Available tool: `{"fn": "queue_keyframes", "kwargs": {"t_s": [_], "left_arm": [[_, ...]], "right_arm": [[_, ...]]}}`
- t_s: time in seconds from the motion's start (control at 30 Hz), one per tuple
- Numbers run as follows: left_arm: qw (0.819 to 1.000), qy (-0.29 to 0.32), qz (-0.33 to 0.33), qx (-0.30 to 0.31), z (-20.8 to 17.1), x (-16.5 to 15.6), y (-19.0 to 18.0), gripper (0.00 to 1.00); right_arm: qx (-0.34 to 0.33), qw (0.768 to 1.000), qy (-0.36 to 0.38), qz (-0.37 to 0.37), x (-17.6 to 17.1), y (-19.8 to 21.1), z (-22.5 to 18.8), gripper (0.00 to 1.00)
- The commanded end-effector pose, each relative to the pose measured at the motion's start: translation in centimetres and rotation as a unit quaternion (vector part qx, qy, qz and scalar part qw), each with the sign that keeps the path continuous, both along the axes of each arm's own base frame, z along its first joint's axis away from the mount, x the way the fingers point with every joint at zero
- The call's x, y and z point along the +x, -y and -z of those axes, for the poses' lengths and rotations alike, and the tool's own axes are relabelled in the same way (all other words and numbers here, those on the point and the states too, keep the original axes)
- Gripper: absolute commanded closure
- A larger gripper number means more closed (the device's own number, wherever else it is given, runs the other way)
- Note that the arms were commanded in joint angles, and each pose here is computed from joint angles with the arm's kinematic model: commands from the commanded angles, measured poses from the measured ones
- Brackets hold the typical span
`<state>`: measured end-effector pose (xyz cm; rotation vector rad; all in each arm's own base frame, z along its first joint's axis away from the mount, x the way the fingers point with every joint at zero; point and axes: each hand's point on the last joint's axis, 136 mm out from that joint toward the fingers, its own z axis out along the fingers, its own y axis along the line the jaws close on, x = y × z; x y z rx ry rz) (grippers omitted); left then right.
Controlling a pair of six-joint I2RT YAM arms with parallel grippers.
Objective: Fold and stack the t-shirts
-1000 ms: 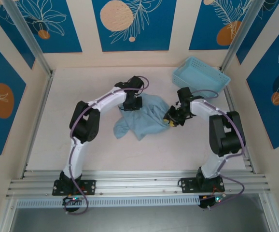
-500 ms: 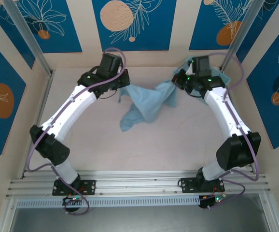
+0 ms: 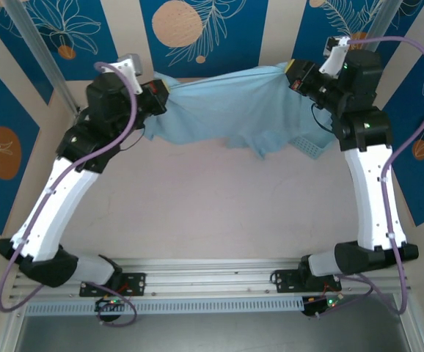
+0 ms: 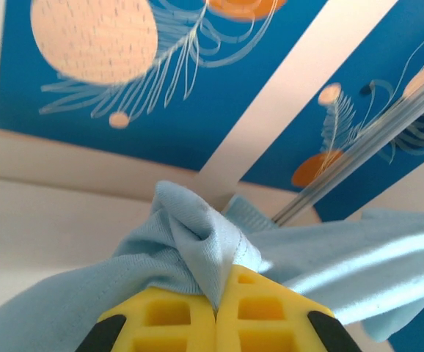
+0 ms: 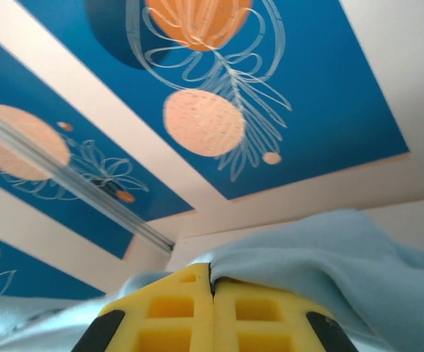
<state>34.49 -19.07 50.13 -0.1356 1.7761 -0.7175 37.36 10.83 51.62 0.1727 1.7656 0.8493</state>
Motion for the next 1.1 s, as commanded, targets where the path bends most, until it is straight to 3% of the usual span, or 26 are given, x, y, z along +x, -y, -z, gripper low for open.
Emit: {"fn": "queue_keyframes", "kwargs": {"t_s": [0.0,0.13,0.27,0.4,0.47,0.6,0.63,0.7,0.77,0.83,0.9,0.97,1.07], "left_arm": [[0.996,0.064,-0.057,-0.002,-4.5,-1.7,-3.7,1.00],[0.991,0.094,-0.091,0.019,-6.6,-2.0,-5.3,1.00],[0.986,0.071,-0.146,0.035,-6.7,1.4,-7.6,1.00],[0.986,0.052,-0.161,0.010,-5.1,8.3,-8.9,1.00],[0.988,0.041,-0.149,-0.009,-3.8,12.9,-8.5,1.00],[0.997,0.012,-0.062,-0.052,0.3,20.9,-4.3,1.00],[0.997,-0.008,-0.037,-0.066,2.3,22.6,-2.8,0.94],[0.994,-0.060,0.013,-0.093,6.7,24.7,-0.1,0.54],[0.989,-0.120,0.034,-0.075,10.8,24.5,1.7,0.33],[0.986,-0.162,0.037,-0.018,13.2,22.4,2.8,0.21],[0.975,-0.215,0.029,0.040,15.5,19.3,2.9,0.20],[0.954,-0.289,0.011,0.081,19.4,15.4,2.3,0.26],[0.919,-0.385,-0.021,0.081,26.0,8.6,1.1,0.38]], "right_arm": [[0.008,0.997,0.057,-0.050,-2.9,-1.4,-3.4,1.00],[0.023,0.990,0.046,-0.128,-5.4,-4.5,-2.9,1.00],[0.043,0.984,-0.002,-0.175,-7.0,-7.6,-0.4,1.00],[0.069,0.976,-0.098,-0.184,-6.6,-10.6,5.1,1.00],[0.086,0.965,-0.186,-0.165,-5.9,-11.8,9.6,1.00],[0.110,0.909,-0.383,-0.119,-5.6,-13.4,20.2,0.97],[0.112,0.892,-0.424,-0.113,-5.8,-13.6,22.7,0.86],[0.100,0.875,-0.464,-0.100,-5.7,-13.3,25.6,0.64],[0.068,0.876,-0.470,-0.087,-5.5,-12.1,26.9,0.52],[0.035,0.885,-0.456,-0.082,-5.1,-11.1,27.2,0.49],[0.013,0.888,-0.454,-0.077,-4.7,-10.0,28.1,0.51],[-0.002,0.886,-0.459,-0.068,-4.1,-8.9,29.5,0.59],[-0.024,0.890,-0.447,-0.081,-2.5,-8.8,31.3,0.60]]}}
